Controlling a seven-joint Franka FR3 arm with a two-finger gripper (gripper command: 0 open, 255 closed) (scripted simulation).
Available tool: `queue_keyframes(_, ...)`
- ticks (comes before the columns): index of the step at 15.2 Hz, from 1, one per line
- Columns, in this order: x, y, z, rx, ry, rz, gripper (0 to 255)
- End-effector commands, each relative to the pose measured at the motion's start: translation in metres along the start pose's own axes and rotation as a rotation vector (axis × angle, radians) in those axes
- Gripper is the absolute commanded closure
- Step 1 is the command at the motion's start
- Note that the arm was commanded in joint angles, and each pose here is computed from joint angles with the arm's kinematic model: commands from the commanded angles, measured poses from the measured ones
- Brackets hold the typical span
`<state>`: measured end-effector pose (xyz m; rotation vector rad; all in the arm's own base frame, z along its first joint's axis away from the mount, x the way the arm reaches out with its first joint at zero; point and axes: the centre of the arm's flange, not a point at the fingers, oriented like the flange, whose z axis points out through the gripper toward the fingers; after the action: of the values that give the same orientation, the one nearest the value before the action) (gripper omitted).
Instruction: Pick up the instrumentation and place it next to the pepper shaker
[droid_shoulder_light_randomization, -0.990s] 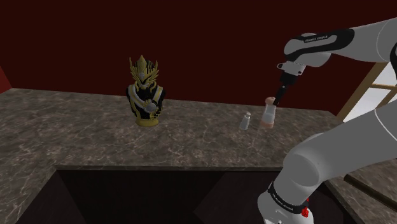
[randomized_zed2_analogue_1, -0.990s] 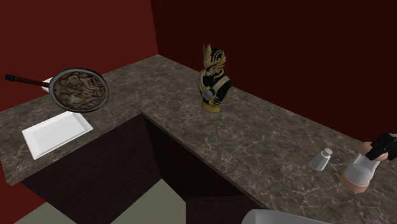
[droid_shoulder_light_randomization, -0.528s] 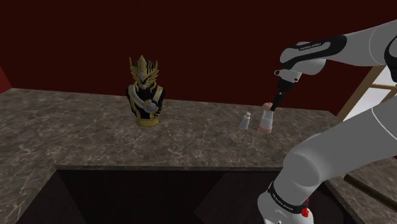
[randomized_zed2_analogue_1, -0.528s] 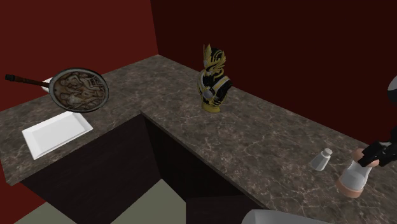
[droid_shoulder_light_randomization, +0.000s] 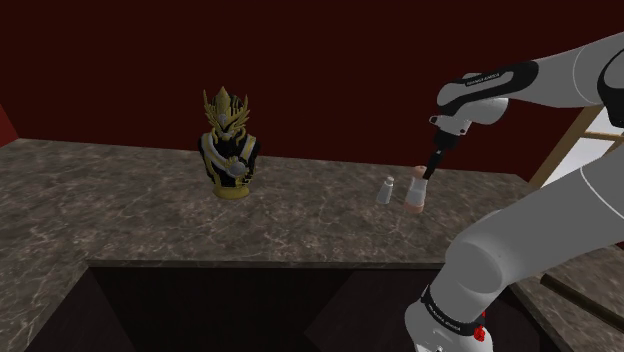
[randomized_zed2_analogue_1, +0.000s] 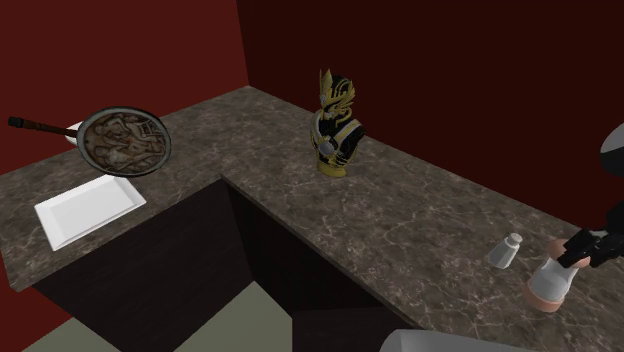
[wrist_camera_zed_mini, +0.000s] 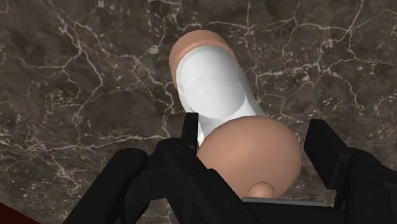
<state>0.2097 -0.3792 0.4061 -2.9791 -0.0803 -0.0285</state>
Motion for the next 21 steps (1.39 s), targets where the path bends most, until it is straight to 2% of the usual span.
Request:
queue_keyframes(1, 0.000, 0.000, 0.000, 0.000, 0.000, 0.000, 255)
queue_keyframes(3, 0.000, 0.000, 0.000, 0.000, 0.000, 0.000, 255)
queue_keyframes(4, 0.000, 0.000, 0.000, 0.000, 0.000, 0.000, 0)
queue_keyframes(9, 0.000, 0.000, 0.000, 0.000, 0.000, 0.000, 0)
queue_keyframes(13, 0.000, 0.000, -0.050, 0.000, 0.000, 0.000, 0)
queue_keyframes(21, 0.000, 0.000, -0.050, 0.000, 0.000, 0.000, 0)
